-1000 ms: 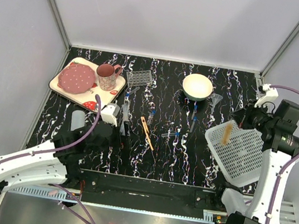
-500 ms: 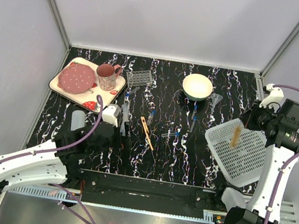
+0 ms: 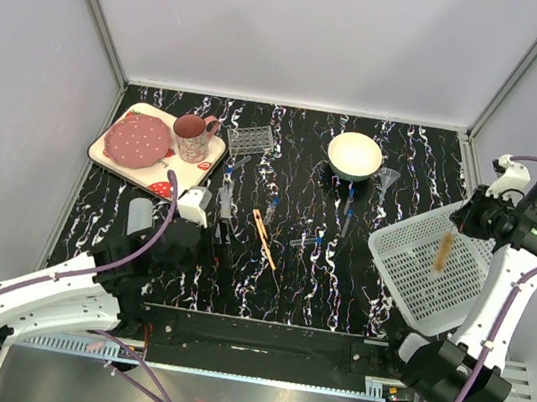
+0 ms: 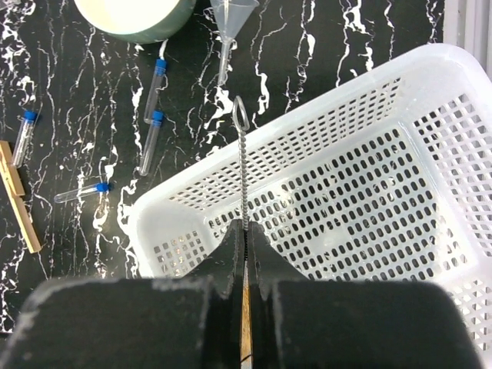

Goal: Organize the chemistry lab equipment

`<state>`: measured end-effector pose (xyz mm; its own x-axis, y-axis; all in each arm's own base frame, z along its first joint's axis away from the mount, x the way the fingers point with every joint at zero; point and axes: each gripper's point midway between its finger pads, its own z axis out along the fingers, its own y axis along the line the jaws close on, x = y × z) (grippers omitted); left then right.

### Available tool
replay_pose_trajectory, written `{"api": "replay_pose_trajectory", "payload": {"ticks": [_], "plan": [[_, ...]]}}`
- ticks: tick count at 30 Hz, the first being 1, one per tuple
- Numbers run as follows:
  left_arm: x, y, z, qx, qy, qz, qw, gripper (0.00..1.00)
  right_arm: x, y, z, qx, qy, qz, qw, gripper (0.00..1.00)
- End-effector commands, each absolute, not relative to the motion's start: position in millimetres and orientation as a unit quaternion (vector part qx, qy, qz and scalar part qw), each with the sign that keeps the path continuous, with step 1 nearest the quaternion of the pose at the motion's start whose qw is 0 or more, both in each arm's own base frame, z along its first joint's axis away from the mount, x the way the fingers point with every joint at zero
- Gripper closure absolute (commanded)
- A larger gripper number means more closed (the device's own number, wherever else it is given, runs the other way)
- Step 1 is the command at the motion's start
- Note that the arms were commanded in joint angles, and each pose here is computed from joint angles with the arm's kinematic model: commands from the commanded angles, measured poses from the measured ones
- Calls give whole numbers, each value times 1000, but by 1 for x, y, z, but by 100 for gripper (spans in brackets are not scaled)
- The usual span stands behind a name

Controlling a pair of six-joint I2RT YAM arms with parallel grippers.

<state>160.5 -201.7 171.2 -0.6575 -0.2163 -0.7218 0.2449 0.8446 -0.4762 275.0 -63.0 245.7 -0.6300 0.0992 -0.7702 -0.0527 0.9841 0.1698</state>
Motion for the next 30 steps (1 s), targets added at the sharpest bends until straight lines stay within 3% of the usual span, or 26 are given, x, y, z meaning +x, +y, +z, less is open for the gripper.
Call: {"api": "replay_pose_trajectory", "payload": {"ticks": [1, 8, 14, 19, 20, 23, 30], "plan": [[161, -201, 171, 0, 864, -283, 416, 1, 278, -79, 245, 1, 900, 65, 430, 98], [159, -201, 171, -1, 864, -290, 412, 1, 272, -94, 200, 13, 922, 65, 381, 93], [158, -206, 174, -2, 864, -299, 405, 1, 257, -96, 169, 6, 936, 62, 347, 66], [161, -213, 176, -12, 866, -305, 396, 1, 253, -85, 173, -8, 930, 78, 359, 35], [162, -214, 173, -14, 870, -301, 391, 1, 253, -82, 176, -10, 928, 82, 364, 26], [163, -219, 172, -18, 875, -298, 381, 1, 252, -66, 185, -28, 917, 113, 381, 13], [167, -230, 163, -21, 890, -289, 351, 1, 246, -18, 214, -59, 876, 220, 425, 11]]}}
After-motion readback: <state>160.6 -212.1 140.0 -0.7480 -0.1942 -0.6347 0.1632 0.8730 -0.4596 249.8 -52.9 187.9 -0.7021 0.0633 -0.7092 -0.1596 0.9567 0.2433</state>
